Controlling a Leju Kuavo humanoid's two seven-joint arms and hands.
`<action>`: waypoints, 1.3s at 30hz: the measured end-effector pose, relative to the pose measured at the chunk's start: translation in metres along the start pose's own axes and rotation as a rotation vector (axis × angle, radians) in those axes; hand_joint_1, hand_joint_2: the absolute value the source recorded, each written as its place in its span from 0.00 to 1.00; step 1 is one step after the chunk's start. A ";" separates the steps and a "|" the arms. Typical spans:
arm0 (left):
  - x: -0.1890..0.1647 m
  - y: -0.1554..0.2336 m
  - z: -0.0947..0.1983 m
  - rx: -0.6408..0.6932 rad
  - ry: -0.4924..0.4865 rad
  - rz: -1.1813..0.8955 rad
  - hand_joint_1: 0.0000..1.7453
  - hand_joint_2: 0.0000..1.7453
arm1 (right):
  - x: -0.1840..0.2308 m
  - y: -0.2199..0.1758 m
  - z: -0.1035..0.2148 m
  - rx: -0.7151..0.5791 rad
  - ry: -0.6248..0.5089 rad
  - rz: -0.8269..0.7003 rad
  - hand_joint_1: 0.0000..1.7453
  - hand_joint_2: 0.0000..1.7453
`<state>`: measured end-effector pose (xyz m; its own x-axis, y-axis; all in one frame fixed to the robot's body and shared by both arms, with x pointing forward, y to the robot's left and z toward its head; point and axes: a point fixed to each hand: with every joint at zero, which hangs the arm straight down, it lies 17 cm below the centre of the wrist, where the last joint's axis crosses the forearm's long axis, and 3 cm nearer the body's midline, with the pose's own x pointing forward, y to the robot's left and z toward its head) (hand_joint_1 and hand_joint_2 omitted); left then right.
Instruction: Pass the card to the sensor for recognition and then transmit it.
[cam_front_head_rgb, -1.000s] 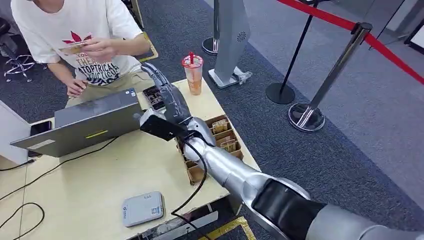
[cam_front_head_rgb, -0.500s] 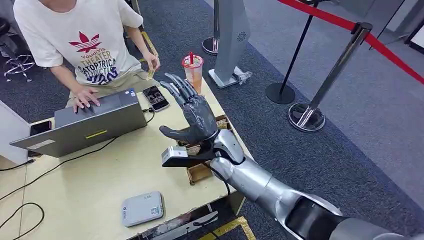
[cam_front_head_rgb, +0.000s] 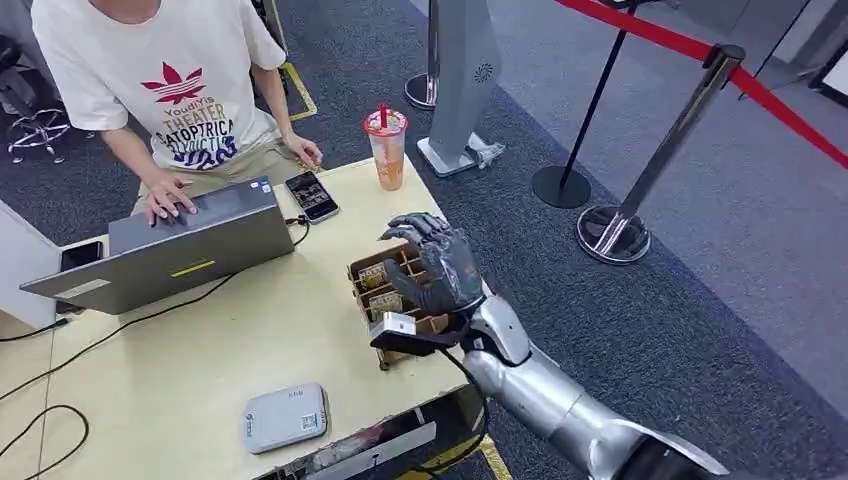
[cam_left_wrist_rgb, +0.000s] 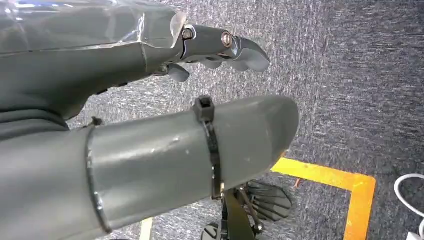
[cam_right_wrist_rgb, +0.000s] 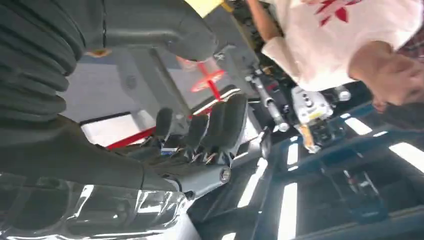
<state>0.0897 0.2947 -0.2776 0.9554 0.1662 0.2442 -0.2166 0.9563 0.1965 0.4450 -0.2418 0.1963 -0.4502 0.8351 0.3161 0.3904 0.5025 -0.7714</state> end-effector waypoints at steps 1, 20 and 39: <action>0.000 0.000 0.000 0.000 0.000 0.000 0.00 0.00 | -0.005 0.000 0.005 0.005 0.014 0.009 0.50 1.00; -0.002 0.002 0.000 0.007 0.010 0.039 0.00 0.00 | -0.036 0.002 0.054 0.107 0.120 0.076 0.52 1.00; -0.004 0.003 0.000 0.010 0.019 0.053 0.00 0.00 | -0.035 0.022 0.052 0.181 0.114 0.064 0.52 1.00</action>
<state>0.0853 0.2966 -0.2783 0.9463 0.2209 0.2363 -0.2686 0.9436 0.1937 0.4274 -0.2719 0.1393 -0.3320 0.8888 0.3158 0.2597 0.4080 -0.8753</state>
